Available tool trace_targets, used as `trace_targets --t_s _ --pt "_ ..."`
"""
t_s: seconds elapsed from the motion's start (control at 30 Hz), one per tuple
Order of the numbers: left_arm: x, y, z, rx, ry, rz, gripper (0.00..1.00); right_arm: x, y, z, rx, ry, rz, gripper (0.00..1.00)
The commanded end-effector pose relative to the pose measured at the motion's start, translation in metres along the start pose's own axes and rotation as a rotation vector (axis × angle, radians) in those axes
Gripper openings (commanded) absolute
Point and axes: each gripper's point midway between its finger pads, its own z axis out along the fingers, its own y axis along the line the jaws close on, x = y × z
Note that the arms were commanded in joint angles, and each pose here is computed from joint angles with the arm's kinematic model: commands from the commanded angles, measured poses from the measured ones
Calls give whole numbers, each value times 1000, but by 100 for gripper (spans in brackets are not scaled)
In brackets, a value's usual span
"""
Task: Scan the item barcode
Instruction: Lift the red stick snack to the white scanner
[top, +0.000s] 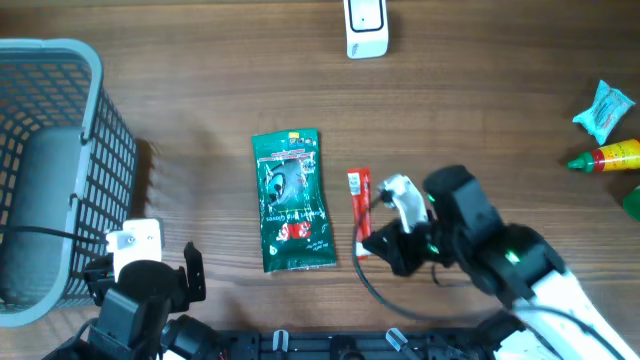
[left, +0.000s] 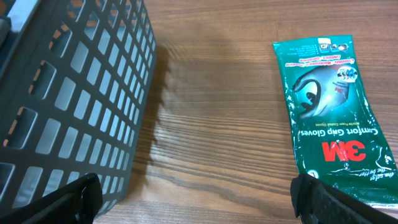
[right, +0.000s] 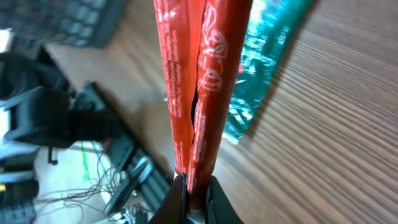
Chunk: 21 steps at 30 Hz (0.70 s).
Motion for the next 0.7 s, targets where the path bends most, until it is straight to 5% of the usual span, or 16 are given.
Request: trace_targets --t_s 0.0,0.37,0.67 --pt "-1 1 -1 0 -9 -6 100 4 28 -31 -70 -83 -78 4" --pt "-1 1 -1 0 -9 -6 100 19 18 -35 -7 -47 -5 5" --pt "-1 1 -1 0 -9 -6 100 -104 -76 -15 477 -390 -65 5"
